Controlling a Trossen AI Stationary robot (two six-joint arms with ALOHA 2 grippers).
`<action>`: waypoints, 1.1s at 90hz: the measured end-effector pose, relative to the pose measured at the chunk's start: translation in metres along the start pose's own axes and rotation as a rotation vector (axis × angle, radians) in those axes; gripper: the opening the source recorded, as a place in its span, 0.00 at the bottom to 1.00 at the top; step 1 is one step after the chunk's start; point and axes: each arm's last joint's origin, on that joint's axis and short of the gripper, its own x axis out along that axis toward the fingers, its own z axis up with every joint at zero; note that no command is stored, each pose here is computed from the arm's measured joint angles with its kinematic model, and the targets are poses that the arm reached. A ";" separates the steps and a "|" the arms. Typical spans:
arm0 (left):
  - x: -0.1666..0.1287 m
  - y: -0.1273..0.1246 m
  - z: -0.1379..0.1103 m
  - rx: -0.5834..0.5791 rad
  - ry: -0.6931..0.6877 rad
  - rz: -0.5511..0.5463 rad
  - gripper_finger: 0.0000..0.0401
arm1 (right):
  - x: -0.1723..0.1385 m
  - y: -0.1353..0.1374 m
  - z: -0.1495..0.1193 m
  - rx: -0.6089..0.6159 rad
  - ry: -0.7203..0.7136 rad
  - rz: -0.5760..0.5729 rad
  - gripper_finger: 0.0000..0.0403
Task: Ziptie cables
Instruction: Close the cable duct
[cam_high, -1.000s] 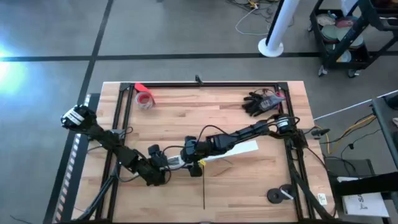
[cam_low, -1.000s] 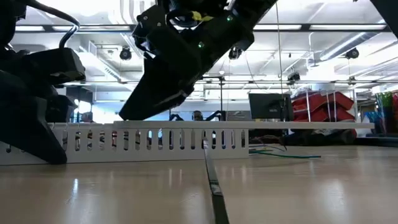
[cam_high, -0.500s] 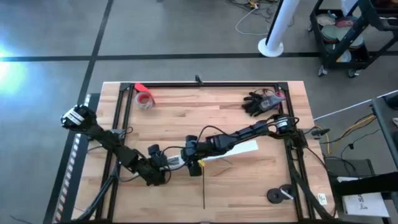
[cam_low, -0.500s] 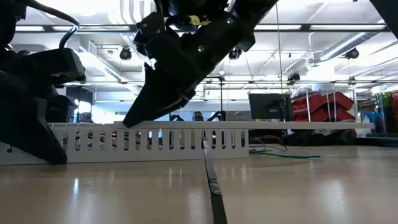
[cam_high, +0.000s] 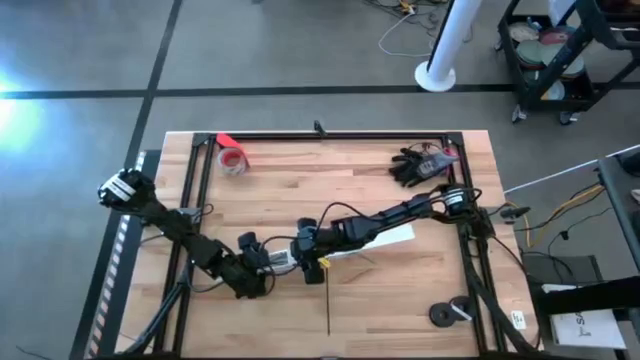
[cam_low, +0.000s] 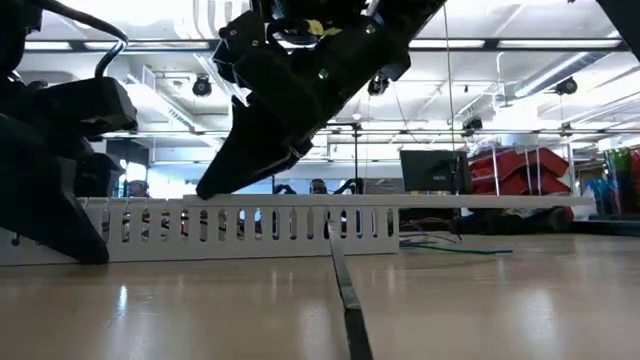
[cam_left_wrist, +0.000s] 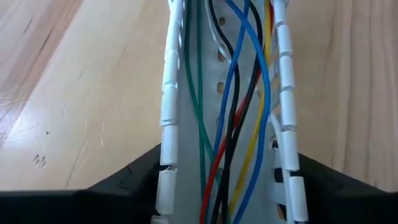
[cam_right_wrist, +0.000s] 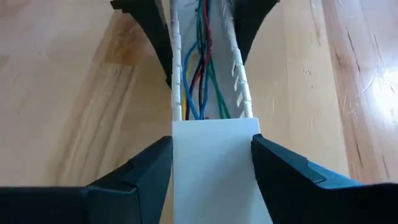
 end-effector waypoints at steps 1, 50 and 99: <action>0.000 0.000 0.000 0.000 0.000 0.000 0.56 | 0.000 0.000 0.000 0.000 0.000 0.000 0.50; 0.000 0.000 0.000 0.001 -0.001 -0.001 0.56 | 0.002 -0.006 -0.005 0.027 0.068 -0.020 0.70; 0.000 0.000 0.000 0.000 -0.003 0.000 0.58 | 0.002 -0.002 -0.001 -0.014 0.027 0.044 0.53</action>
